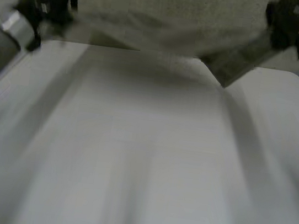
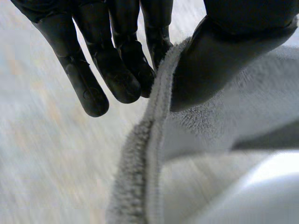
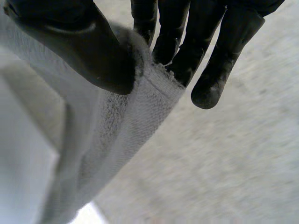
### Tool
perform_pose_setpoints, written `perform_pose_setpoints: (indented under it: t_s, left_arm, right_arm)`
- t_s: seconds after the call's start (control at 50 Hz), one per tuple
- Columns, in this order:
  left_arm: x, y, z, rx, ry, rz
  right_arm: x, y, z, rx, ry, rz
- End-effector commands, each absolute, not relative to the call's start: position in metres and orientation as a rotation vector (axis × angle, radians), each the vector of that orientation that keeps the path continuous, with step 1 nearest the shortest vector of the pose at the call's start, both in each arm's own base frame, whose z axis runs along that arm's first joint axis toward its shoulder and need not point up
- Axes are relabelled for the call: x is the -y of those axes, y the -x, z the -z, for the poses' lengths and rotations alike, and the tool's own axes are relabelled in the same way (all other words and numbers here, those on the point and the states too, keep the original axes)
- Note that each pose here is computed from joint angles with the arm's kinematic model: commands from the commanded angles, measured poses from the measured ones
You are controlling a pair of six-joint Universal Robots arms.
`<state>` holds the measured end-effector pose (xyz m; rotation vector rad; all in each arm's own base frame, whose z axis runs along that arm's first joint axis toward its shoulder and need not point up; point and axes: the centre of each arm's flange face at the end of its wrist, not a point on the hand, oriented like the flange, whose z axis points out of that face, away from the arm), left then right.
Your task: Fold the towel.
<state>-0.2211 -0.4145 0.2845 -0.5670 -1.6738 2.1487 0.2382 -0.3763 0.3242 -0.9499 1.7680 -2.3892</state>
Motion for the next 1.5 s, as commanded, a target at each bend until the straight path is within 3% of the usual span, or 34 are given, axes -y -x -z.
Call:
perform_pose_setpoints:
  t_s: [0.02,0.04,0.08,0.2,0.68,0.92,1.14,1.24,1.4,1.5]
  left_arm:
    - [0.391,0.211,-0.190,1.841,0.688,-2.024]
    - [0.391,0.211,-0.190,1.841,0.688,-2.024]
    - [0.382,0.211,-0.159,1.894,0.730,-1.990]
    - [0.374,0.212,-0.124,1.963,0.799,-1.939]
    - [0.376,0.200,-0.119,2.090,0.773,-1.995]
    - [0.353,0.198,-0.161,2.104,0.816,-1.989]
    - [0.314,0.201,-0.215,1.937,0.887,-2.039]
    - [0.289,0.183,-0.247,1.937,0.863,-2.099]
    - [0.289,0.164,-0.254,1.919,0.874,-2.100]
    - [0.307,0.163,-0.243,1.937,0.869,-2.056]
  right_arm:
    - [0.350,-0.232,-0.237,-1.870,1.052,2.146]
    - [0.350,-0.232,-0.237,-1.871,1.052,2.146]
    - [0.339,-0.231,-0.211,-1.924,1.061,2.069]
    - [0.327,-0.227,-0.187,-1.988,1.100,2.012]
    - [0.347,-0.199,-0.203,-2.086,1.000,2.130]
    - [0.341,-0.198,-0.207,-2.130,0.999,2.073]
    - [0.317,-0.178,-0.242,-2.227,0.982,1.981]
    - [0.298,-0.160,-0.269,-2.262,1.015,1.955]
    - [0.295,-0.142,-0.300,-2.185,1.136,2.061]
    - [0.317,-0.141,-0.287,-2.195,1.145,2.010]
